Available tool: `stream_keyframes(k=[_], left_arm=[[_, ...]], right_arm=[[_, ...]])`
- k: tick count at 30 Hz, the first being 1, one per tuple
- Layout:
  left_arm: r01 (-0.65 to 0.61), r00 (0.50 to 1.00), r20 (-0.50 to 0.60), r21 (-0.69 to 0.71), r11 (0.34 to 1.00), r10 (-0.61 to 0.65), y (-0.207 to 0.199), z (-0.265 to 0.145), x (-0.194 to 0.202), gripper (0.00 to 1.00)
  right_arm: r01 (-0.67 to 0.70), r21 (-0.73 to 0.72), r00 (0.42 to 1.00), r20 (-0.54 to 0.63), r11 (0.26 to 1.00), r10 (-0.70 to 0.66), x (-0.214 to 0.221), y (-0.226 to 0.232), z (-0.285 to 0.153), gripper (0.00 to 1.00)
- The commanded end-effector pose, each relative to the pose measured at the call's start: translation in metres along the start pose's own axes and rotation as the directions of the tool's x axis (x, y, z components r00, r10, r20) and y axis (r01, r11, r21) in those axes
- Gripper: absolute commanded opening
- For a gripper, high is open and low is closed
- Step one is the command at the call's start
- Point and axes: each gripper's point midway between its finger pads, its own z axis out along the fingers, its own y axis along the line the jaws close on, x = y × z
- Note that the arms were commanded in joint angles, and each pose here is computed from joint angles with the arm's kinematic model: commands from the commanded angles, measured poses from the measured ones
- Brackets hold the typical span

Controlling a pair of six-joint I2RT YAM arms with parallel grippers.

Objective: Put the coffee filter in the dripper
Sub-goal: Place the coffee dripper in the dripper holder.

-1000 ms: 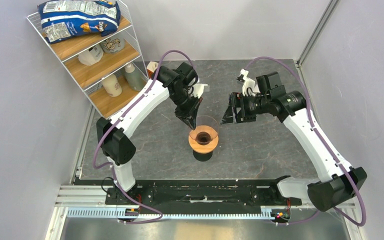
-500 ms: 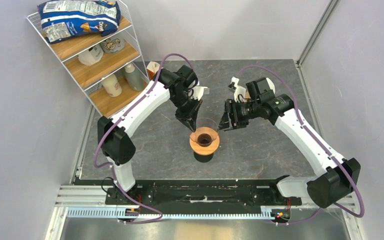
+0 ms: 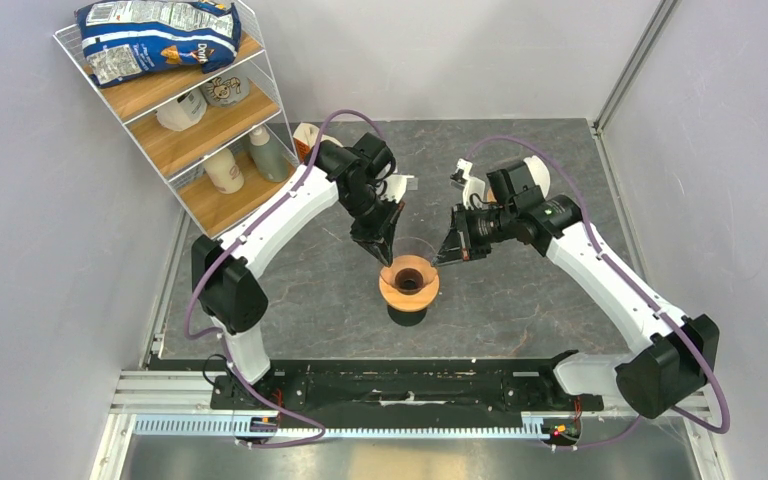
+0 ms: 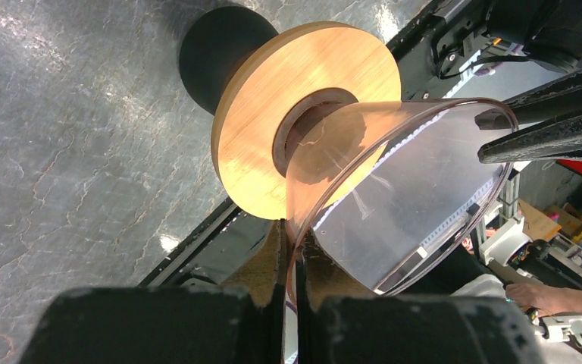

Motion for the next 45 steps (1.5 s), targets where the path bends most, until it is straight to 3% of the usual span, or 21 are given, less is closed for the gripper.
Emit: stream_keyframes(k=[1, 6, 17, 30, 45], left_arm=[[-0.037, 0.997, 0.063, -0.052, 0.998, 0.040, 0.005, -0.002, -0.007, 0.02], [-0.067, 0.995, 0.072, -0.078, 0.995, 0.072, 0.006, 0.002, -0.004, 0.02], [-0.065, 0.996, 0.059, -0.105, 0.992, 0.072, 0.017, 0.015, 0.003, 0.02], [-0.049, 0.998, 0.038, -0.113, 0.992, 0.054, 0.026, 0.029, 0.007, 0.03], [-0.037, 0.999, 0.025, -0.116, 0.993, 0.040, 0.032, 0.039, 0.009, 0.11]], right_arm=[[0.105, 0.062, 0.994, -0.001, 0.993, -0.105, 0.009, -0.021, 0.013, 0.00], [0.193, 0.106, 0.981, 0.015, 0.976, -0.195, 0.013, -0.029, 0.015, 0.00], [0.226, 0.150, 0.974, -0.046, 0.963, -0.221, 0.031, -0.048, 0.027, 0.00], [0.200, 0.172, 0.979, -0.086, 0.965, -0.188, 0.040, -0.063, 0.038, 0.00], [0.164, 0.199, 0.983, -0.117, 0.966, -0.142, 0.049, -0.075, 0.045, 0.00]])
